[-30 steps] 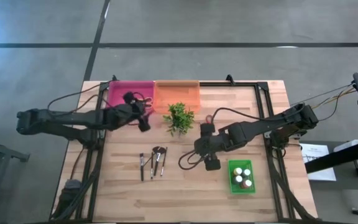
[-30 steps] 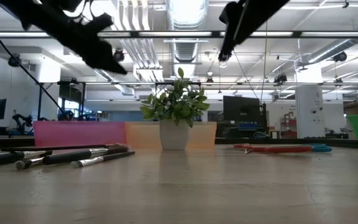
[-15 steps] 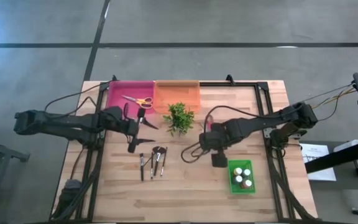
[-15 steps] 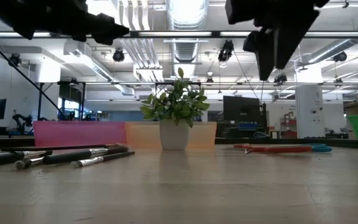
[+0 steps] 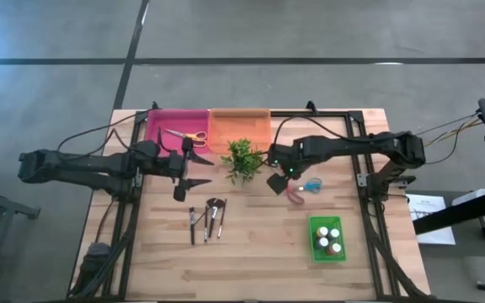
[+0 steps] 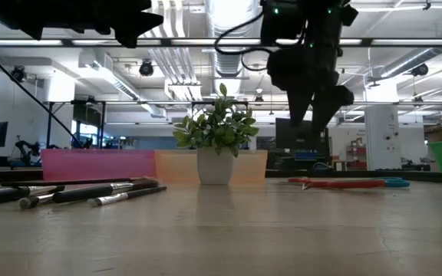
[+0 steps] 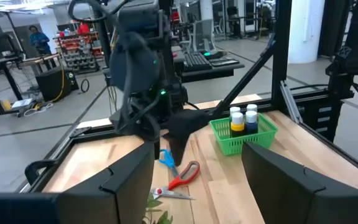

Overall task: Pick & Place Paint Supplies
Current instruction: Put the red scissors into the pink bin

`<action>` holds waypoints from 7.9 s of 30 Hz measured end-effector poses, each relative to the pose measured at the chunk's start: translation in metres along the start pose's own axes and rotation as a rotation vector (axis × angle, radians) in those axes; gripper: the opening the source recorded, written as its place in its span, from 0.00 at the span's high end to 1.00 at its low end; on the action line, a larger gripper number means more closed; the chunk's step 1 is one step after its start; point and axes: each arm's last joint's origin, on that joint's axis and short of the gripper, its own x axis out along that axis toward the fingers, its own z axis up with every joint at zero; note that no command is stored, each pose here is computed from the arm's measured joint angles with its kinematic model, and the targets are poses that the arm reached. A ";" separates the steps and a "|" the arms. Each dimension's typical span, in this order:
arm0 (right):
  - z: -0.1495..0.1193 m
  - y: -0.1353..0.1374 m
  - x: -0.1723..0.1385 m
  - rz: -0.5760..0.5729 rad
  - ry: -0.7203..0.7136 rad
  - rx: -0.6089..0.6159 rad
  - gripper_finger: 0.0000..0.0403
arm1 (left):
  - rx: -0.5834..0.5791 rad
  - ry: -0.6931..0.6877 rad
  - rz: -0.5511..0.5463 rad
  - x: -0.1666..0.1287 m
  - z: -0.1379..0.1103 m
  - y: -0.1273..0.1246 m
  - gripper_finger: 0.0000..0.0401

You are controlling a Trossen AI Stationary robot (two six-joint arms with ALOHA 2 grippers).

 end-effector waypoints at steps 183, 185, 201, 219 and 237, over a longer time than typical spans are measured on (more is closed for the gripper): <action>-0.065 0.163 -0.074 -0.027 -0.510 -0.611 0.98 | -0.078 0.105 -0.211 0.070 0.009 -0.010 0.93; -0.066 0.163 -0.074 -0.029 -0.509 -0.614 0.98 | -0.076 0.128 -0.197 0.065 0.010 -0.011 0.93; -0.100 0.170 -0.081 -0.094 -0.572 -0.639 0.81 | -0.055 0.358 0.227 0.003 0.006 -0.011 0.93; -0.162 0.182 -0.088 -0.061 -0.653 -0.681 0.53 | -0.150 0.159 0.473 -0.086 -0.005 -0.014 0.93; -0.162 0.182 -0.088 -0.061 -0.653 -0.681 0.52 | -0.176 0.259 1.001 -0.095 -0.030 -0.003 0.93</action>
